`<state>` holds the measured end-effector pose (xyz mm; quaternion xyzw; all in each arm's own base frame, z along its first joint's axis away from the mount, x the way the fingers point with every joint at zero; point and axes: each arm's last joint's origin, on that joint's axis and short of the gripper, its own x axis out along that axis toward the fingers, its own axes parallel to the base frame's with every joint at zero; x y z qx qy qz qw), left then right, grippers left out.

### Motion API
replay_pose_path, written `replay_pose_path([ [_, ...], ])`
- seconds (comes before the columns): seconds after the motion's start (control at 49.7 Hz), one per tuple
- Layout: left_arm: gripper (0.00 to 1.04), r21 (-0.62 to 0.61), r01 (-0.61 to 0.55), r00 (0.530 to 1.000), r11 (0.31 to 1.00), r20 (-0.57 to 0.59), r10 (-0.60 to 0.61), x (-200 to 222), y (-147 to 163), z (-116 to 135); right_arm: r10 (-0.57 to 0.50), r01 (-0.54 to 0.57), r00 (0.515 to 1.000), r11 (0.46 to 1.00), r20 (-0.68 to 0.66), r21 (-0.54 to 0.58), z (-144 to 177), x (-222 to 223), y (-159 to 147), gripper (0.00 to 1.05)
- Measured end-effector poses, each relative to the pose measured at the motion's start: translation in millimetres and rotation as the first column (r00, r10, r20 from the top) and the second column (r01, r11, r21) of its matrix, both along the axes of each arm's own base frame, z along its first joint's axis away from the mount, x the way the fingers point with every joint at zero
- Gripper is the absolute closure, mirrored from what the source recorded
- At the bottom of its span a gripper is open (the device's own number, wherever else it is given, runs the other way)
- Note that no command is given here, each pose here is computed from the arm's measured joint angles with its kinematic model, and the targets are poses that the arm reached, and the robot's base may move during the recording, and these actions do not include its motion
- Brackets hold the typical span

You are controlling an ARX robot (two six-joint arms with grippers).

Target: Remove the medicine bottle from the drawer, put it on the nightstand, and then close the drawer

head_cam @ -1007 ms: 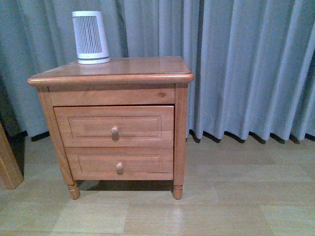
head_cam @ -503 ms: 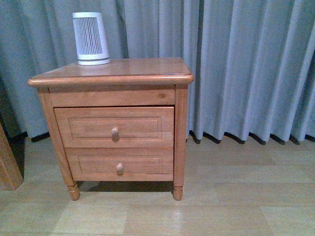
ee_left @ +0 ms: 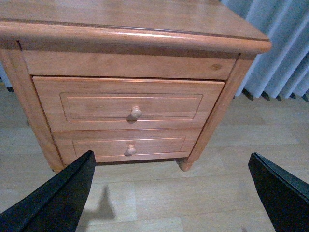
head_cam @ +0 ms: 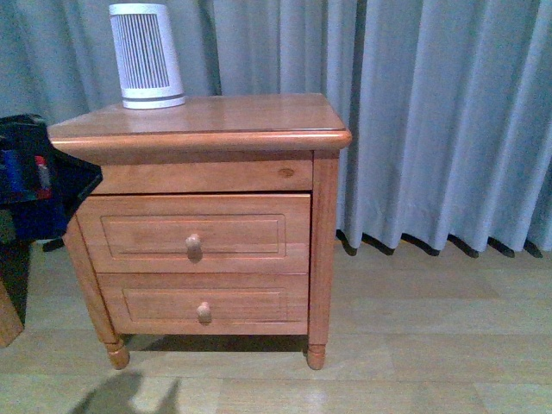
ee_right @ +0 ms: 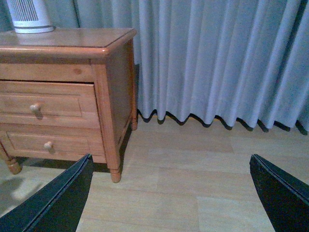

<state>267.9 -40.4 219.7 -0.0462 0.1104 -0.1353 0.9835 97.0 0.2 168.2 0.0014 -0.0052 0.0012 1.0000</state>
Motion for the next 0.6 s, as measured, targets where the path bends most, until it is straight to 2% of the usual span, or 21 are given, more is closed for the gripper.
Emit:
replay_pose_path([
  [0.282, 0.06, 0.017, -0.019, 0.999, 1.0, -0.039, 0.02, 75.1, -14.0, -28.0, 0.0, 0.0, 1.0, 1.0, 0.0, 0.0, 0.0, 0.0, 0.0, 0.07],
  [0.383, 0.06, 0.03, -0.013, 0.999, 0.999, -0.051, 0.014, 106.0, -28.4, -46.7, 0.0, 0.0, 1.0, 1.0, 0.0, 0.0, -0.1, 0.0, 0.0, 0.07],
  [0.604, 0.06, 0.054, -0.028, 0.994, 0.998, -0.103, 0.034, 146.3, -44.2, -91.7, 0.0, 0.0, 1.0, 1.0, 0.0, 0.0, 0.0, 0.0, 0.0, 0.07],
])
